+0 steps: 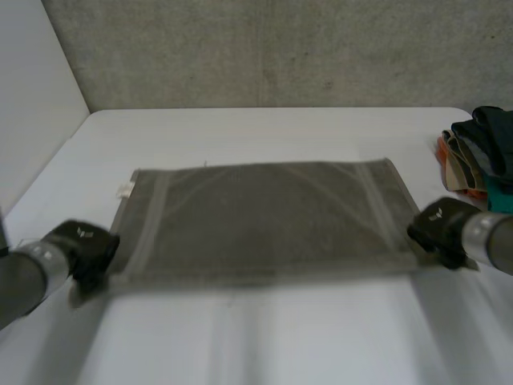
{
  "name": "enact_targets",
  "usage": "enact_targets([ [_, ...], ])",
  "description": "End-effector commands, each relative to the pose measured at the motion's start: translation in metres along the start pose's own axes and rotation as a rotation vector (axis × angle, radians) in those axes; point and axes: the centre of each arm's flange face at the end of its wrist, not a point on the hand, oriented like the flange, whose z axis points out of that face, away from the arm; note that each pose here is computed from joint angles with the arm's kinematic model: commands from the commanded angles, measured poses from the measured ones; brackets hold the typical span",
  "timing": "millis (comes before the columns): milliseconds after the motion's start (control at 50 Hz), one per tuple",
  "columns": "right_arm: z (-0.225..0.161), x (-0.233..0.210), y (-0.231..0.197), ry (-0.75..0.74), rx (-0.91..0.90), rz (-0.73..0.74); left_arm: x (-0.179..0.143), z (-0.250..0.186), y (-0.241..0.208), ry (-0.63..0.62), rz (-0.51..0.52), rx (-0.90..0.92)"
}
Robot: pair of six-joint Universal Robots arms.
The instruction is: Fold the laundry.
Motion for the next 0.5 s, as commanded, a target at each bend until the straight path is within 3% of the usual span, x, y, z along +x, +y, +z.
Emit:
enact_targets([
  [20,-0.033,-0.004,0.004,-0.030,0.009,-0.046,0.009,-0.048,0.001,0.082,0.076,-0.037],
  [120,0.008,0.007,-0.001,0.054,0.079,-0.003,-0.008,-0.016,-0.018,-0.008,0.095,0.083],
  [280,0.084,0.039,-0.045,0.332,0.313,0.068,-0.035,0.074,-0.083,-0.213,0.060,0.326],
  [360,0.119,0.050,-0.061,0.434,0.417,0.045,-0.041,0.111,-0.097,-0.289,0.054,0.318],
  [500,0.168,0.045,-0.074,0.490,0.481,0.008,-0.037,0.159,-0.110,-0.308,0.082,0.321],
])
